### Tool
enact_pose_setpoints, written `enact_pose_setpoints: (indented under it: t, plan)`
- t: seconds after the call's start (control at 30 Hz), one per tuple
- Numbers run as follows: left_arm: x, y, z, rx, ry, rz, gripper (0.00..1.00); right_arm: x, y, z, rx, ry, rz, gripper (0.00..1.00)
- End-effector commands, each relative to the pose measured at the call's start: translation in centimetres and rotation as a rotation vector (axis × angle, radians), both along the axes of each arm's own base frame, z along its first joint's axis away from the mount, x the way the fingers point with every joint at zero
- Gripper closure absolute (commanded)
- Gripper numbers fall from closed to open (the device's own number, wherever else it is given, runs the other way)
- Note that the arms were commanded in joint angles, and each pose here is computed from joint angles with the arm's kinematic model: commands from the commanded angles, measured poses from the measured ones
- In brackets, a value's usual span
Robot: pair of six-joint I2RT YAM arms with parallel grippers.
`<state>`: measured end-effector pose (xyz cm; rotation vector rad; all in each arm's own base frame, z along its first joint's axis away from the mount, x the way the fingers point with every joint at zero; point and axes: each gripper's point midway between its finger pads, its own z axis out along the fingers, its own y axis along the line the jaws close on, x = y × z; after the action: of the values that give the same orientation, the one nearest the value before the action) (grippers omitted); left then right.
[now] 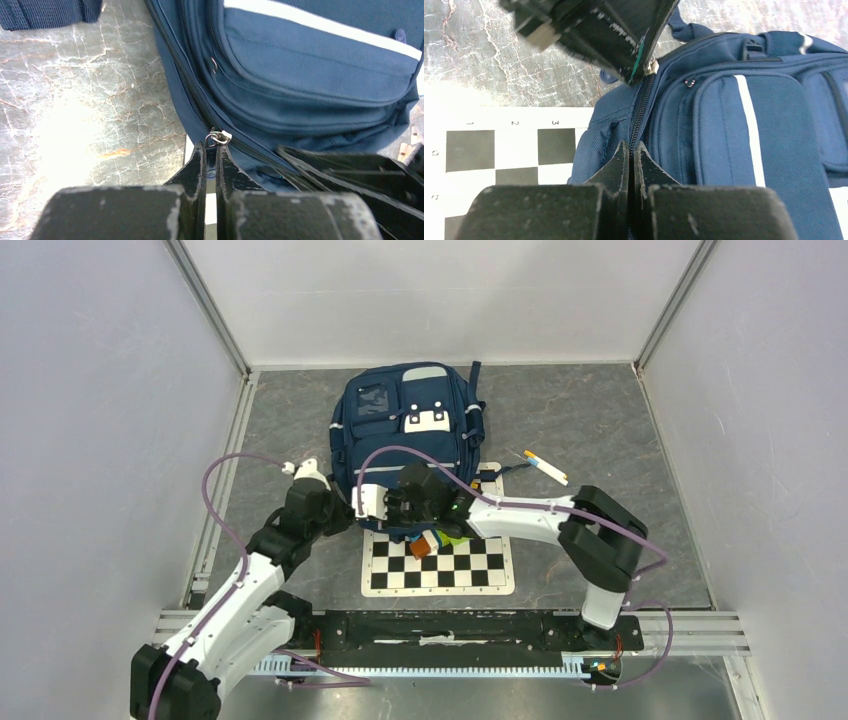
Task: Pack the student bag
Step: Zip the student bag at the center of the board.
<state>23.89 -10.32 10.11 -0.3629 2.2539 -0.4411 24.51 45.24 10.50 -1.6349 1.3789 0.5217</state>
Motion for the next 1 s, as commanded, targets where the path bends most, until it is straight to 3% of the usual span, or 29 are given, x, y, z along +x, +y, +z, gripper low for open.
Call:
enact_pose_setpoints:
  t: [0.0, 0.43, 0.67, 0.97]
  plan:
    - [2.3, 3.8, 2.2, 0.114, -0.064, 0.141, 0.98, 0.0, -1.5, 6.3, 0.113, -0.075, -0.041, 1.0]
    - [5.5, 7.4, 2.8, 0.178, -0.047, 0.233, 0.98, -2.7, -4.8, 10.7, 0.175, -0.077, -0.02, 1.0]
    - [8.5, 7.5, 3.0, 0.161, -0.08, 0.22, 0.98, -5.1, -6.1, 8.9, 0.142, -0.004, 0.02, 1.0]
    - [11.4, 9.8, 1.2, 0.238, -0.028, 0.271, 0.98, -9.1, -5.6, 7.6, 0.138, 0.07, 0.099, 1.0]
